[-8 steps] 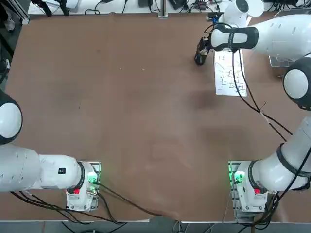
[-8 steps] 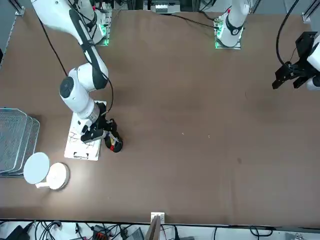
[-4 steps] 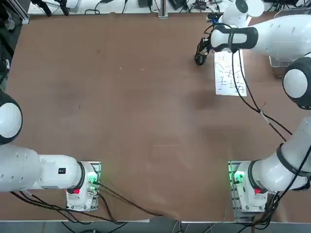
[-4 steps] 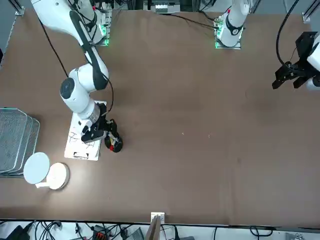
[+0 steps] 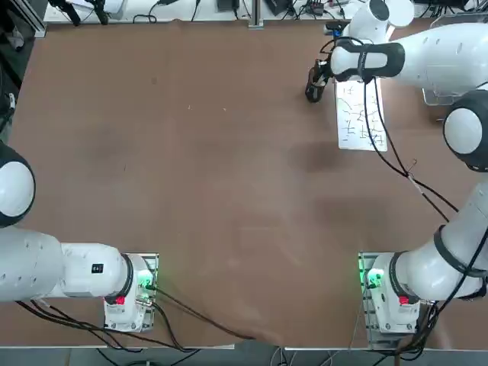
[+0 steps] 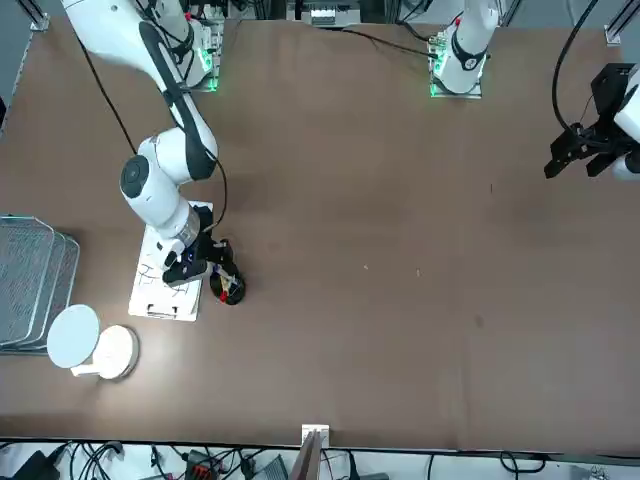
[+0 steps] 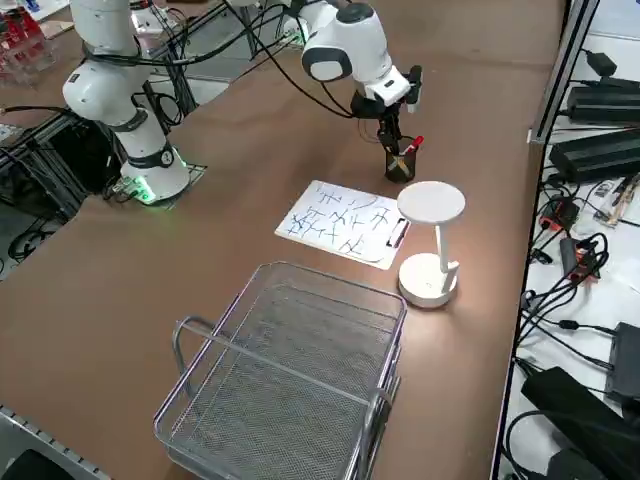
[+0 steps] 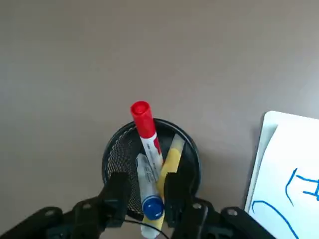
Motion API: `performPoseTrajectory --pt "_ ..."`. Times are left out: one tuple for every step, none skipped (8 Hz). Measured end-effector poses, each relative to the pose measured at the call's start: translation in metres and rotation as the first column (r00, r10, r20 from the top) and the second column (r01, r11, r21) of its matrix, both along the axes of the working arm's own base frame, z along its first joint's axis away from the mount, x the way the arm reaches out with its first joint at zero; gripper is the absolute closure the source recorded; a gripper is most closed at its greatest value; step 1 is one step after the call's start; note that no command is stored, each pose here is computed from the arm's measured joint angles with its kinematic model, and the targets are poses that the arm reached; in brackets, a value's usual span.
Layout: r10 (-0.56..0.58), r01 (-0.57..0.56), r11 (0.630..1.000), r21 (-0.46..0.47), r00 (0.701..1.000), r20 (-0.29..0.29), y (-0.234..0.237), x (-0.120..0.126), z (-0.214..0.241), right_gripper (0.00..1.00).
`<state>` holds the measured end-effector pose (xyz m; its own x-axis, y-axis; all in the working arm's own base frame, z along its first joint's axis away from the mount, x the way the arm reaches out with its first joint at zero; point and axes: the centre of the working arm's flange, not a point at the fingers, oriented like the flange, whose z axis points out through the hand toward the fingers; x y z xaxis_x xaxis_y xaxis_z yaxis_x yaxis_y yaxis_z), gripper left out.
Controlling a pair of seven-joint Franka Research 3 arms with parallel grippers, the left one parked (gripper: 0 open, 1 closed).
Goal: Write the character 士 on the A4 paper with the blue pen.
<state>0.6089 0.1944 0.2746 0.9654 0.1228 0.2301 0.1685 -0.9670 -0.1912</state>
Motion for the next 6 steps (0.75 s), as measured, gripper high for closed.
performPoseTrajectory --pt "0.000 0.000 1.000 0.000 1.000 0.000 0.0000 0.0000 -0.0002 0.60" --pt "0.000 0.000 1.000 0.000 1.000 -0.001 0.0000 0.0000 -0.0005 0.66" --pt "0.000 0.000 1.000 0.000 1.000 -0.001 0.0000 0.0000 -0.0005 0.67" --pt "0.000 0.000 1.000 0.000 1.000 -0.001 0.0000 0.0000 -0.0004 0.69" --pt "-0.001 0.001 1.000 0.001 1.000 0.000 0.0002 0.0001 -0.0002 0.72" --pt "-0.001 0.001 1.000 0.002 1.000 0.003 0.0008 0.0008 0.0013 0.78"
